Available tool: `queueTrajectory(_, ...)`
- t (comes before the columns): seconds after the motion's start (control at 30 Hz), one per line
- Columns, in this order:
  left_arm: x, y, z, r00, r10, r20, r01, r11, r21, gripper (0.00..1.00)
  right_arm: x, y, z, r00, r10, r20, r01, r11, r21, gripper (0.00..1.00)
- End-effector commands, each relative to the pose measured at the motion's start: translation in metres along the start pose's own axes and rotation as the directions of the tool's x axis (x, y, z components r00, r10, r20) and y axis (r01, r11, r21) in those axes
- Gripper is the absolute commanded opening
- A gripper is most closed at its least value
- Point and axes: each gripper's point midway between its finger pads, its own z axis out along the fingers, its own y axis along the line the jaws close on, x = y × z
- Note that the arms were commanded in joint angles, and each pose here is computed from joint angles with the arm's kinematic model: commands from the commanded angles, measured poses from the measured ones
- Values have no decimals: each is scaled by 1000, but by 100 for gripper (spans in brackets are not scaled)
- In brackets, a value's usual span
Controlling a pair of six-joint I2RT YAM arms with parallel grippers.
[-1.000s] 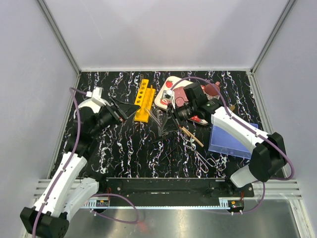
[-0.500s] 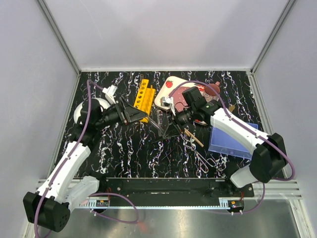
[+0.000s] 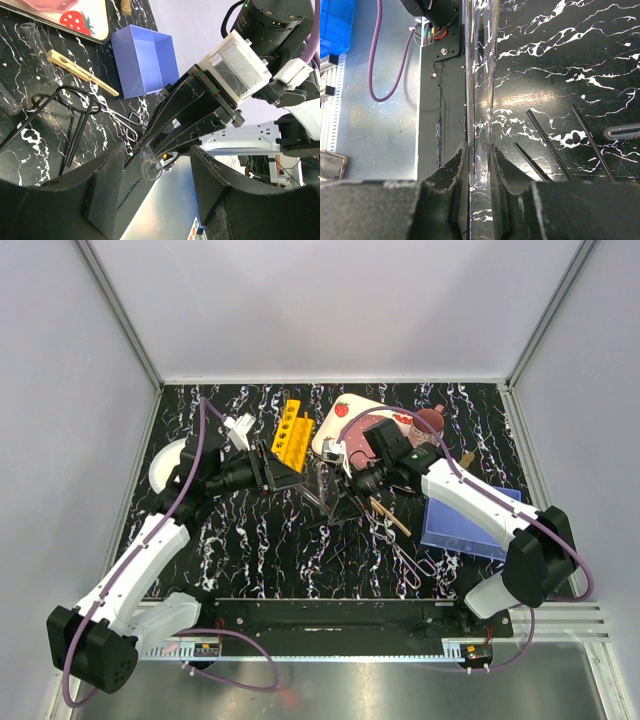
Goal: Organize the chemistry lab equipment
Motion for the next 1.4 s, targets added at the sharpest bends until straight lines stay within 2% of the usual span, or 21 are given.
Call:
queueTrajectory(0.0,-12,-18,1,997,71,28,-72,997,30,53,-11,4,0,998,-61,14,61,998,-5,14)
queueTrajectory(0.37,-3,-14,4,997,82,-13,-81,996,28,41,-11,5,0,998,-62,12,62,998,-10,14)
queueTrajectory(0.67,-1,-17,4,996,87,-35,-86,995,45,16,-10,5,0,998,-60,10,60,998,-13,16)
queueTrajectory(0.8,0,-16,3,993,112,-46,-110,993,34,8,-10,3,-2,998,-66,6,66,998,10,32)
queueTrajectory(0.83,-1,-13,2,993,107,-45,-107,994,4,8,-10,3,-3,997,-77,3,77,997,14,49)
queueTrajectory(0.9,-5,-8,0,990,136,-35,-137,990,-36,8,-8,2,-6,996,-89,-9,89,995,35,68)
queueTrajectory(0.93,-11,-4,-3,990,136,-19,-137,987,-86,8,-9,0,-9,993,-117,-12,117,992,49,87)
queueTrajectory(1.0,-21,6,-7,985,171,0,-169,974,-148,8,-9,-6,-20,993,-118,-14,119,989,91,100)
queueTrajectory(1.07,-41,20,-15,976,215,39,-198,947,-251,8,-12,-11,-36,993,-122,13,119,985,121,100)
queueTrajectory(1.2,-82,45,-26,957,277,88,-217,883,-416,8,-10,-47,-99,990,-51,128,16,964,264,100)
queueTrajectory(1.37,-141,70,-22,928,356,108,-237,790,-565,9,23,-61,-124,989,-84,125,26,913,406,100)
